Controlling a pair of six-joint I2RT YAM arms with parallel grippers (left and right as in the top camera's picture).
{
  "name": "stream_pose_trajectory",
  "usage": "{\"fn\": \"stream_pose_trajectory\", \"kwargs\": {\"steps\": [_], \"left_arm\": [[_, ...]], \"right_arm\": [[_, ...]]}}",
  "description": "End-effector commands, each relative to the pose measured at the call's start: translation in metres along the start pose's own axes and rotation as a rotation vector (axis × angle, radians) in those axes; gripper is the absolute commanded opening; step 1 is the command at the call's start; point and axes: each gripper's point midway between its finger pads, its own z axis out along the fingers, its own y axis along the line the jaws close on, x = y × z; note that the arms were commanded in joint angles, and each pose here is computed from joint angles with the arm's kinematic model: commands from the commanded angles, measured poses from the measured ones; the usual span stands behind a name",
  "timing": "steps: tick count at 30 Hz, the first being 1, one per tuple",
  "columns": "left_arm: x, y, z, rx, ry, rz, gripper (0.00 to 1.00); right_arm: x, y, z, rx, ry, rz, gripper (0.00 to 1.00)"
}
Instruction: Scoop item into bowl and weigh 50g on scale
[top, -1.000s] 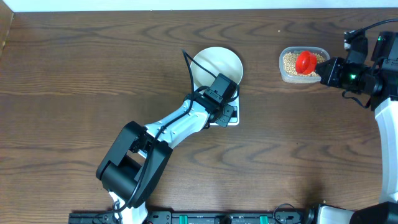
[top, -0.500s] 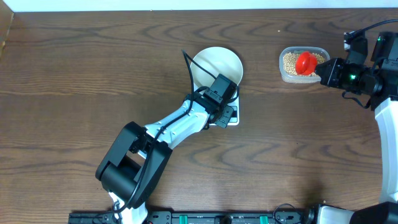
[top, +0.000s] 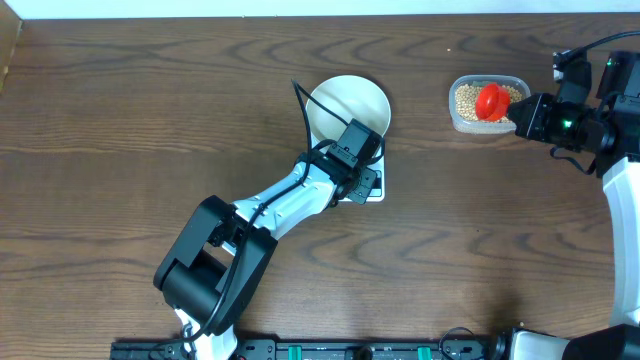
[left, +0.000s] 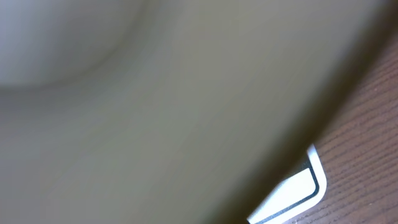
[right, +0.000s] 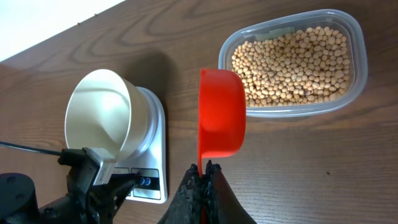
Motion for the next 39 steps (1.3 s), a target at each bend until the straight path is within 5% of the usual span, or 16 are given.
{"fn": "stream_pose_trajectory", "kwargs": {"steps": [1, 7, 20, 26, 32, 39], "left_arm": [[0.025, 0.009, 0.018, -0.034, 0.067, 0.012, 0.07], [0.0, 0.005, -0.005, -0.02, -0.012, 0.011, 0.07], [-0.082, -0.001, -0.178, 0.038, -0.476, 0.031, 0.07], [-0.101, 0.059, -0.185, -0.185, -0.548, 0.001, 0.07], [-0.119, 0.096, -0.185, -0.235, -0.617, -0.067, 0.08], [-0.111, 0.091, -0.177, -0.193, -0.572, -0.056, 0.07]], "right_arm": [[-0.009, 0.003, -0.01, 0.002, -0.034, -0.029, 0.01], [-0.009, 0.003, -0.01, 0.002, -0.034, -0.029, 0.01], [-0.009, 0.003, -0.01, 0.005, -0.036, -0.037, 0.01], [-0.011, 0.003, -0.01, 0.004, -0.044, -0.041, 0.01], [-0.012, 0.003, -0.01, 0.004, -0.047, -0.043, 0.01], [-0.013, 0.003, -0.01, 0.004, -0.051, -0.041, 0.01]]}}
